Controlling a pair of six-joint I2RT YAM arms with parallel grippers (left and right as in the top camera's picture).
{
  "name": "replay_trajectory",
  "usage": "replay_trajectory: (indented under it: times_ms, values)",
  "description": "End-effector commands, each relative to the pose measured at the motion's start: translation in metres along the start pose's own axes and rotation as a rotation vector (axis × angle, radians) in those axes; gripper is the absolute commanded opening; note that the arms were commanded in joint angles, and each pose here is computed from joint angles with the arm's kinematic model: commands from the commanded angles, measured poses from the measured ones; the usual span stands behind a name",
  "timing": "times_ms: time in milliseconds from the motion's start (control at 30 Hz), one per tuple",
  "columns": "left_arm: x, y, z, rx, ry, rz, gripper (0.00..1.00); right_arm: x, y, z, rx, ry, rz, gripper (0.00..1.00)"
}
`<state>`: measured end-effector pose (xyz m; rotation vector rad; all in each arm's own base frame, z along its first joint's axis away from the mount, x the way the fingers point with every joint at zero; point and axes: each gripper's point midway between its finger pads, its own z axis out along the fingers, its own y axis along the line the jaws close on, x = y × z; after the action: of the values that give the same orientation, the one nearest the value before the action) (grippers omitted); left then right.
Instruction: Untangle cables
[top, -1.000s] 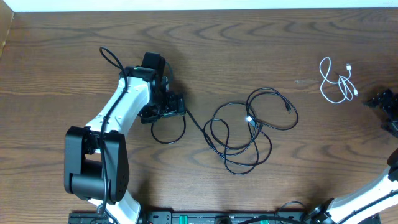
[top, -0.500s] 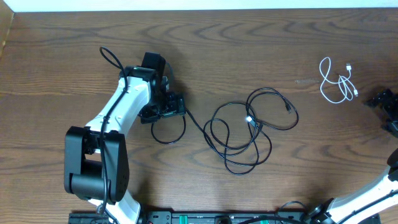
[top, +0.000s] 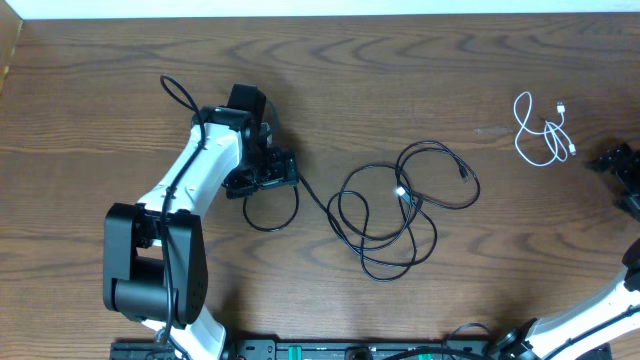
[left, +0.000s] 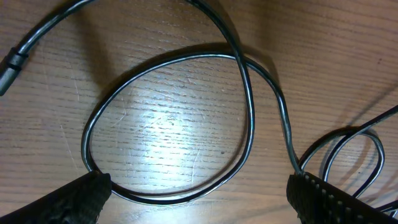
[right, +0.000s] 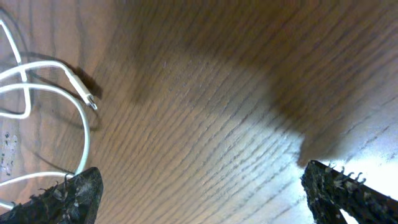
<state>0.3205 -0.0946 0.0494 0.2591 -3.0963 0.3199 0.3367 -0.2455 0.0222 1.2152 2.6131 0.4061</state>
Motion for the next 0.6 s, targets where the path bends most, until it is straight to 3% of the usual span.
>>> replay_trajectory:
  times_ms: [0,200,333,433,567]
  values:
    - [0.001,-0.001,-0.001,0.003,0.001,0.013,0.95,-0.01,0.004,0.003,-0.021,-0.04,-0.01,0.99]
    - [0.001,-0.001,-0.001,0.003,0.001,0.013,0.95,-0.009,0.02,0.002,-0.11,-0.031,-0.013,0.99]
    - [0.001,-0.001,-0.001,0.003,0.001,0.013,0.95,0.035,0.029,-0.002,-0.172,0.152,0.077,0.99]
    - [0.001,-0.001,-0.001,0.003,0.001,0.013,0.95,0.049,0.029,-0.003,-0.164,0.205,0.114,0.99]
    - [0.001,-0.001,-0.001,0.003,0.001,0.013,0.95,0.074,0.032,0.005,-0.151,0.289,0.154,0.55]
